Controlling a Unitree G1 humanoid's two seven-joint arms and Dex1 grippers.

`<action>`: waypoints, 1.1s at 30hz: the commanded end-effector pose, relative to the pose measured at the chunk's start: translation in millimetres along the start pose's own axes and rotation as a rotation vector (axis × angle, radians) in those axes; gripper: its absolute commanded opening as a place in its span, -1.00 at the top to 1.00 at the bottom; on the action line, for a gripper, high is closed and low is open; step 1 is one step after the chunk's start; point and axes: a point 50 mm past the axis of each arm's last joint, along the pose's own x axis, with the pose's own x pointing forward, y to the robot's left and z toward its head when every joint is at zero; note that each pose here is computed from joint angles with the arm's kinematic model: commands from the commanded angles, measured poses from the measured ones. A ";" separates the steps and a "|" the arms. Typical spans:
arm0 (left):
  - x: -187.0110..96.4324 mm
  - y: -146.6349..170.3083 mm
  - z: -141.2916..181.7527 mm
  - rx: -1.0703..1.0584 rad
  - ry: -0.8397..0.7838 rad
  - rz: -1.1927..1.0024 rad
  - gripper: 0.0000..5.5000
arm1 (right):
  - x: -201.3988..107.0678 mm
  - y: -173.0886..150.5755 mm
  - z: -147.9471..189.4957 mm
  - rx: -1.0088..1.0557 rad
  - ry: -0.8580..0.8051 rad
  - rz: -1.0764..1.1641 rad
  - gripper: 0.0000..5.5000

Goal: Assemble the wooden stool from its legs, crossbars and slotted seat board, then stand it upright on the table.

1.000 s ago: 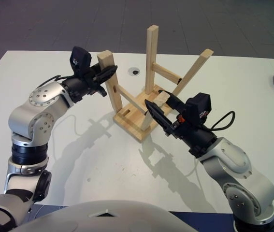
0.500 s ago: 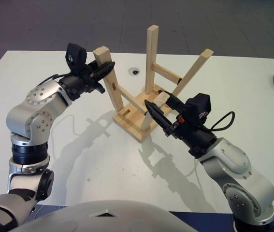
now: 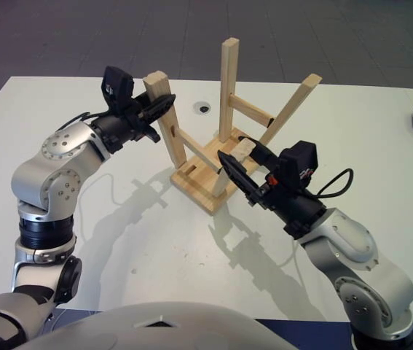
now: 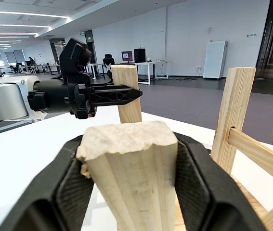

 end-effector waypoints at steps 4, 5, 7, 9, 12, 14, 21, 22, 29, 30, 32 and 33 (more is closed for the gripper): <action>-0.5 2.6 16.9 0.011 -0.058 -0.002 0.62 | -2.2 3.3 -18.1 0.069 0.098 0.013 0.17; -0.8 2.4 17.6 0.008 -0.058 -0.004 0.62 | -2.2 3.3 -18.2 0.068 0.097 0.012 0.17; -1.6 2.0 15.8 -0.009 -0.050 -0.010 0.62 | -2.0 3.1 -18.4 0.067 0.097 0.012 0.17; -2.4 3.0 13.0 -0.018 -0.036 -0.011 0.62 | -2.3 3.1 -18.6 0.067 0.097 0.010 0.17; -4.0 1.8 6.6 -0.057 -0.007 -0.024 0.62 | -2.9 2.8 -18.5 0.063 0.099 0.007 0.17; -5.0 1.6 2.6 -0.083 0.006 -0.025 0.62 | -2.8 2.6 -18.4 0.061 0.099 0.008 0.17; -3.7 3.2 -1.1 -0.126 0.006 -0.004 0.62 | -2.5 3.0 -18.5 0.058 0.101 0.011 0.17; -3.6 4.2 -0.1 -0.126 0.003 -0.001 0.62 | -2.5 3.1 -18.7 0.059 0.101 0.011 0.17; -3.8 15.5 17.6 -0.062 -0.043 0.023 0.62 | -2.8 3.1 -20.2 0.063 0.102 0.008 0.17; -3.7 14.4 18.6 -0.062 -0.045 0.016 0.62 | -2.8 2.9 -20.4 0.063 0.102 0.007 0.17; -3.6 11.2 17.5 -0.069 -0.042 0.002 0.62 | -2.7 2.7 -20.6 0.063 0.102 0.006 0.17; -3.7 9.5 16.0 -0.072 -0.039 -0.001 0.62 | -2.6 2.7 -20.6 0.063 0.102 0.007 0.17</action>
